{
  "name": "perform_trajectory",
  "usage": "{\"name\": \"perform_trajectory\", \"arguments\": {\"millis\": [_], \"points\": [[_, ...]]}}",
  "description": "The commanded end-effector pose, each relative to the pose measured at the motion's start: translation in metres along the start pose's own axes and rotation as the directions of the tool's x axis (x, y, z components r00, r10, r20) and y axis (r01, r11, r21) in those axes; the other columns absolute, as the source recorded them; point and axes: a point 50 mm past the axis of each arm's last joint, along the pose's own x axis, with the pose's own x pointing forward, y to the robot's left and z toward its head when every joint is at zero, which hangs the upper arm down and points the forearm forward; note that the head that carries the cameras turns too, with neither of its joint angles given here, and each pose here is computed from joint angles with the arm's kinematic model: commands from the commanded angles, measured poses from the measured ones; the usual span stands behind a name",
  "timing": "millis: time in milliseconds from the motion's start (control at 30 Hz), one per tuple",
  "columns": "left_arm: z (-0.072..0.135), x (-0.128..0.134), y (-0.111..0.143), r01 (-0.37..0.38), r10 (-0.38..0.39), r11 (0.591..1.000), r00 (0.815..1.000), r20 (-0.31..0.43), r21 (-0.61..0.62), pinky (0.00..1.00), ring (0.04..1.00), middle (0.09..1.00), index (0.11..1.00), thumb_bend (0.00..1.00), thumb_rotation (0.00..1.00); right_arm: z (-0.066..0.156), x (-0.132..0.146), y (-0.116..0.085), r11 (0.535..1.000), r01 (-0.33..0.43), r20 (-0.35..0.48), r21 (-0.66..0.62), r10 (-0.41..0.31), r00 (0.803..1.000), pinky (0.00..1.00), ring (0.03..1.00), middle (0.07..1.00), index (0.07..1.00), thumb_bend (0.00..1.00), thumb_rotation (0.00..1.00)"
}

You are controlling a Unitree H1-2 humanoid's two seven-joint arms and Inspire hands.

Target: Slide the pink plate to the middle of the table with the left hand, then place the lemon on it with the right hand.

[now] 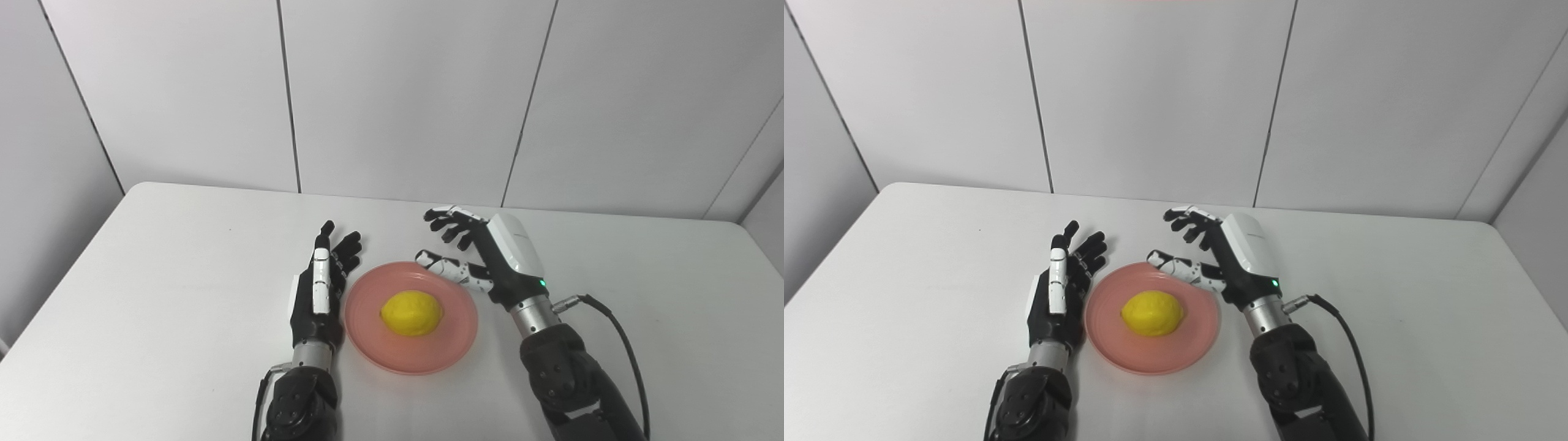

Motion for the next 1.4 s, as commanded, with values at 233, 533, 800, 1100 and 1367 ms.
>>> {"name": "perform_trajectory", "arguments": {"millis": [233, 533, 800, 1100, 1367], "points": [[0.030, 0.026, 0.010, 0.045, -0.048, 0.993, 0.999, 0.022, 0.113, 0.96, 0.940, 0.917, 0.947, 0.75, 0.99, -0.011, -0.011, -0.012, 0.817, 0.280, -0.182, 0.504, -0.217, 0.959, 0.67, 0.722, 0.754, 0.751, 0.82, 1.00], [0.028, 0.042, 0.036, 0.004, -0.012, 0.966, 1.000, 0.027, 0.257, 0.99, 0.931, 0.918, 0.929, 0.80, 1.00, -0.050, -0.028, -0.009, 0.698, 0.422, -0.388, 0.579, -0.219, 0.895, 1.00, 0.960, 0.938, 0.914, 0.78, 1.00], [0.022, 0.042, 0.048, -0.072, 0.073, 0.968, 0.997, 0.004, 0.240, 0.98, 0.942, 0.933, 0.936, 0.76, 0.98, -0.081, -0.039, 0.012, 0.662, 0.497, -0.517, 0.561, -0.189, 0.835, 1.00, 0.976, 0.950, 0.939, 0.77, 1.00], [0.015, 0.039, 0.046, -0.110, 0.108, 0.968, 0.994, 0.021, 0.225, 0.98, 0.937, 0.925, 0.952, 0.74, 0.98, -0.088, -0.038, 0.018, 0.727, 0.481, -0.604, 0.490, -0.114, 0.788, 1.00, 0.971, 0.960, 0.958, 0.75, 1.00], [0.010, 0.034, 0.041, -0.124, 0.124, 0.973, 0.992, 0.010, 0.194, 0.96, 0.942, 0.932, 0.956, 0.69, 0.98, -0.084, -0.039, 0.012, 0.778, 0.438, -0.578, 0.450, -0.120, 0.807, 1.00, 0.980, 0.954, 0.943, 0.75, 1.00]]}}
